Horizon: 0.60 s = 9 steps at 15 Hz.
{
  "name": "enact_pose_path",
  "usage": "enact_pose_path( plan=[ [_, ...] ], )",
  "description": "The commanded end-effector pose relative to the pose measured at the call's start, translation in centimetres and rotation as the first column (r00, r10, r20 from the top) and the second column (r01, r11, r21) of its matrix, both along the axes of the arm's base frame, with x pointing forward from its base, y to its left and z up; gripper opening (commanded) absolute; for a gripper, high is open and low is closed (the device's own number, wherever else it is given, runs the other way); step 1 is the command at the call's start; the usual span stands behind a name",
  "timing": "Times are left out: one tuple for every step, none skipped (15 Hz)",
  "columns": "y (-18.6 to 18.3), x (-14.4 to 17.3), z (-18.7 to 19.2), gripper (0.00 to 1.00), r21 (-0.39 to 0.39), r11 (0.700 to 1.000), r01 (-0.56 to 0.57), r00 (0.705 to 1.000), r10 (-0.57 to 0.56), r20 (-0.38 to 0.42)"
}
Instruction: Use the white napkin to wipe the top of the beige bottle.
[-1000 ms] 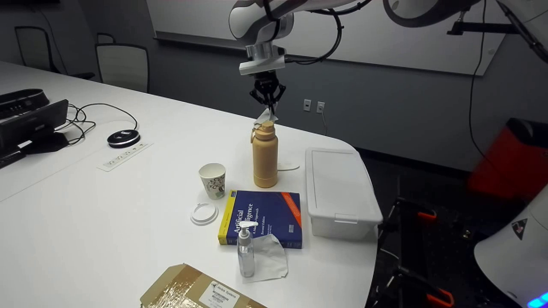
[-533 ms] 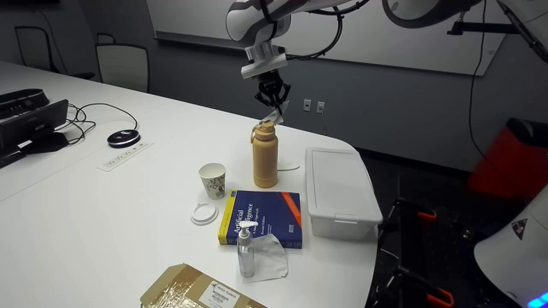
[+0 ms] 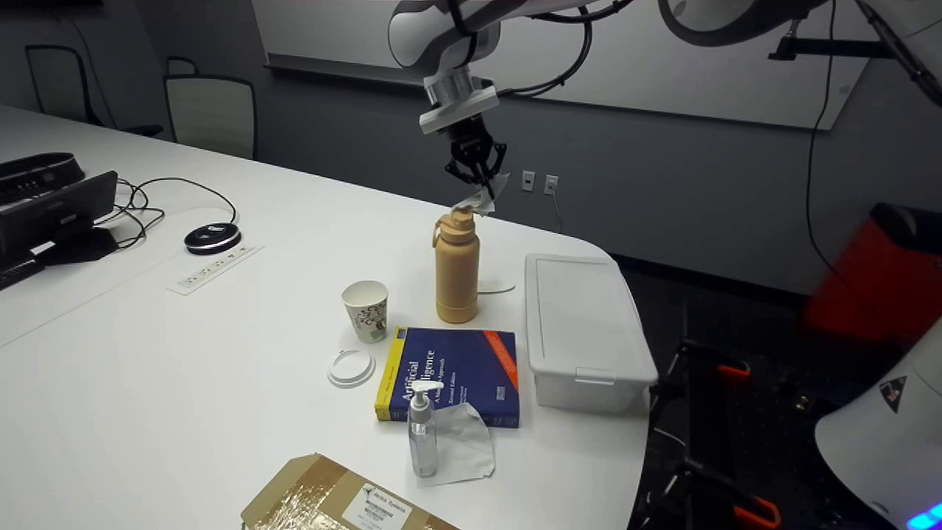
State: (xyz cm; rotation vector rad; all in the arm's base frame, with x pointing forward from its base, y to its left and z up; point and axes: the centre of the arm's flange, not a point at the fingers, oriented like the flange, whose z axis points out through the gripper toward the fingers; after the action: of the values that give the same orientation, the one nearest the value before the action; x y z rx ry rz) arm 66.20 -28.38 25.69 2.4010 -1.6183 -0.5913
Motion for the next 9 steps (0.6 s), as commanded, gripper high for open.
enact_pose_path(
  plan=[
    [0.46, -0.73, 1.57, 0.01, 0.053, 0.998, -0.021, 0.999, 0.023, -0.039],
    [0.51, -0.84, 1.65, 0.01, 0.061, 0.998, -0.027, 0.999, 0.030, -0.045],
    [0.53, -0.91, 1.71, 0.01, 0.064, 0.998, -0.027, 0.998, 0.030, -0.050],
    [0.56, -0.96, 1.73, 0.01, 0.069, 0.997, -0.031, 0.998, 0.035, -0.055],
    [0.60, -0.99, 1.72, 0.01, 0.073, 0.997, -0.035, 0.997, 0.040, -0.059],
    [0.68, -0.98, 1.68, 0.01, 0.073, 0.997, -0.035, 0.997, 0.040, -0.062],
    [0.81, -0.88, 1.58, 0.01, 0.071, 0.997, -0.036, 0.998, 0.040, -0.058],
    [1.07, -0.64, 1.37, 0.01, 0.068, 0.997, -0.041, 0.998, 0.045, -0.048],
    [1.32, -0.44, 1.23, 0.01, 0.062, 0.997, -0.047, 0.998, 0.049, -0.041]
  ],
)
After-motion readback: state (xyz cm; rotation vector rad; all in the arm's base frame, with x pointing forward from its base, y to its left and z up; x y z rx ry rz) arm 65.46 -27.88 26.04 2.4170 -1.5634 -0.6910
